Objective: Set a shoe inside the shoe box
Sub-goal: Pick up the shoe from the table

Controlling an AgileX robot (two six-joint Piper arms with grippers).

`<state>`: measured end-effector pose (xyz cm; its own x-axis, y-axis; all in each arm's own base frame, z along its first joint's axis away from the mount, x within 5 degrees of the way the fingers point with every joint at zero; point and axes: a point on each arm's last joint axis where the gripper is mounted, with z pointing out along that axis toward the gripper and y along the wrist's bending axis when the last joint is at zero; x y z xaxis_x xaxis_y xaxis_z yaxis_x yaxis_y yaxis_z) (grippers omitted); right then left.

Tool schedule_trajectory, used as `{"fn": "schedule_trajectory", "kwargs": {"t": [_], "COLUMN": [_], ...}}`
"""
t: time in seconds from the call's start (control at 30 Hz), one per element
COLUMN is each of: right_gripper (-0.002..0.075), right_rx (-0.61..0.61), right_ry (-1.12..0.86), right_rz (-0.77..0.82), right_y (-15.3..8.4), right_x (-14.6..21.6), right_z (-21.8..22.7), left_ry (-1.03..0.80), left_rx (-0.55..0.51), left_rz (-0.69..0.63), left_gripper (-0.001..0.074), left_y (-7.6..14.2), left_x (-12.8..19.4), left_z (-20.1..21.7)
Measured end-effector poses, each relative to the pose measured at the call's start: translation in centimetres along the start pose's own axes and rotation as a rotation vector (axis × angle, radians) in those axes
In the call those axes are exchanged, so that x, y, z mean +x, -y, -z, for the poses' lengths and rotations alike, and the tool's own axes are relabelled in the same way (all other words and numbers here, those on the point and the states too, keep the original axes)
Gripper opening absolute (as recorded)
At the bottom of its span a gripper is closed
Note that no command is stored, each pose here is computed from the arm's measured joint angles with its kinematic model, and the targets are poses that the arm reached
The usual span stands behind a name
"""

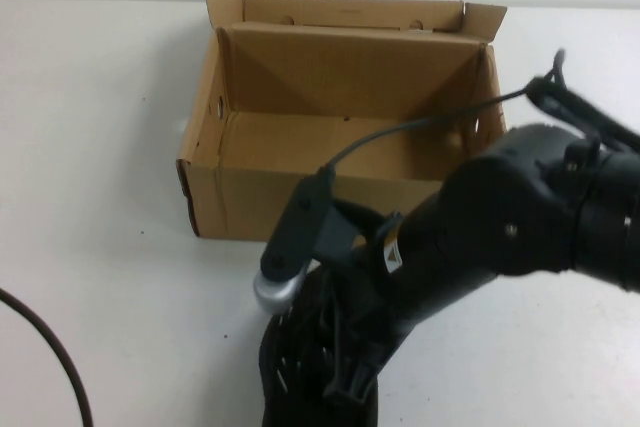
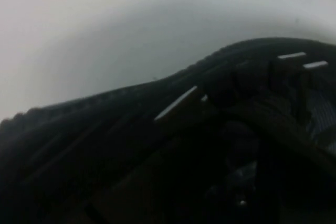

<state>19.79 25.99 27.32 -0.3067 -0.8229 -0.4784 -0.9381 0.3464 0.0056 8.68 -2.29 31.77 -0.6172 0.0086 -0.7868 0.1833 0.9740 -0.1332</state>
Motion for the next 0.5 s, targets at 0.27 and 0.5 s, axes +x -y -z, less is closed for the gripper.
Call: {"fn": "schedule_trajectory", "kwargs": {"t": [0.27, 0.5], "right_gripper": [0.0001, 0.0001], "right_rx": [-0.066, -0.011], "right_ry": [0.022, 0.159], "right_rz": [0.037, 0.049], "right_y": [-0.5, -0.3], "right_x": [-3.5, -6.6], "right_z": [5.1, 9.8], "left_ry": [0.018, 0.147], "left_rx": [0.145, 0.298], "left_rz": [-0.153, -0.336], "left_gripper": [-0.0003, 0.0031], "left_y": [1.3, 2.9], "left_x": [-0.1, -1.0], "left_z": [0.1, 0.7]}}
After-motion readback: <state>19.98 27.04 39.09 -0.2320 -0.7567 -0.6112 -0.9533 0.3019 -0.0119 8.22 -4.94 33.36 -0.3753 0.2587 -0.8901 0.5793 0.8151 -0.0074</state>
